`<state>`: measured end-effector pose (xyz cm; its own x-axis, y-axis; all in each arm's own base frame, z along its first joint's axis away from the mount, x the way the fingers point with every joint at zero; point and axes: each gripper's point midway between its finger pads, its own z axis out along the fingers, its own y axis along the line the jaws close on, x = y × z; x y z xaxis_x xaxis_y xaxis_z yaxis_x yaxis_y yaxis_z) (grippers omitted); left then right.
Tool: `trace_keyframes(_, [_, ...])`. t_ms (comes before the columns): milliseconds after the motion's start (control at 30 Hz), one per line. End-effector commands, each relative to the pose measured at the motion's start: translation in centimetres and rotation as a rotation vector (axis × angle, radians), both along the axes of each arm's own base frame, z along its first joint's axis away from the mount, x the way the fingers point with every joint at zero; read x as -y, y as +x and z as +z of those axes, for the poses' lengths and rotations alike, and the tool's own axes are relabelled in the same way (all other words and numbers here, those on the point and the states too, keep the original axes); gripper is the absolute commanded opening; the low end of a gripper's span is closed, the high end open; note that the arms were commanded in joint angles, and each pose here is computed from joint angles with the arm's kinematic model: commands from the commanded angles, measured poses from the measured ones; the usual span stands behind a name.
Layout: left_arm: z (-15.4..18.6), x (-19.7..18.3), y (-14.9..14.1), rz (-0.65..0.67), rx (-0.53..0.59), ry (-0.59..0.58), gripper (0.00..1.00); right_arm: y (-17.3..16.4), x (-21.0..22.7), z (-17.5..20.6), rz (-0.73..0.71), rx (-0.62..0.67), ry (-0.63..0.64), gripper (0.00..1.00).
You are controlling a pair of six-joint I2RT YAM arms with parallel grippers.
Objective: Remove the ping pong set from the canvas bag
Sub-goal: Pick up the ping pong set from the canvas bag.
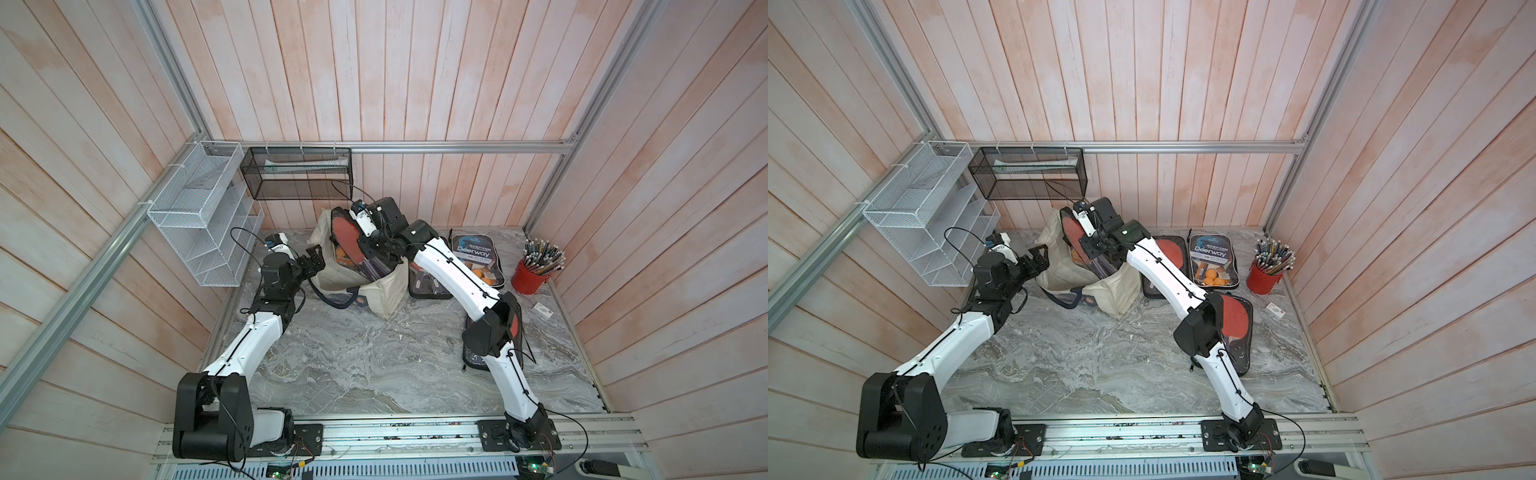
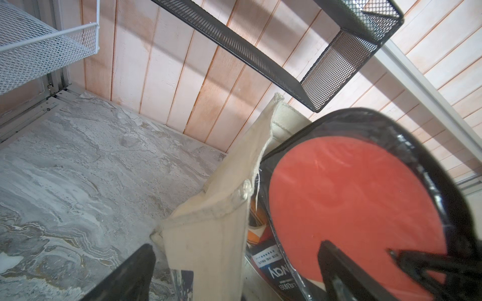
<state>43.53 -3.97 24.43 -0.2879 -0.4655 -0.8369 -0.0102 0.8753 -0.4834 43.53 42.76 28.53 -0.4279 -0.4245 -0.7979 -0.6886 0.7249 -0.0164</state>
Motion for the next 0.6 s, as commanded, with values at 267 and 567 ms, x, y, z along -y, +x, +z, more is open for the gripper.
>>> trace_keyframes(267, [-0.2,-0.5,-0.1,0.022,0.005,0.002,1.00,-3.8,6.1,19.2,-0.107,0.287,0.287,0.00])
trace_keyframes(567, [-0.5,-0.6,0.0,0.025,-0.001,0.012,1.00,-6.1,13.4,22.7,-0.311,0.377,0.282,0.00])
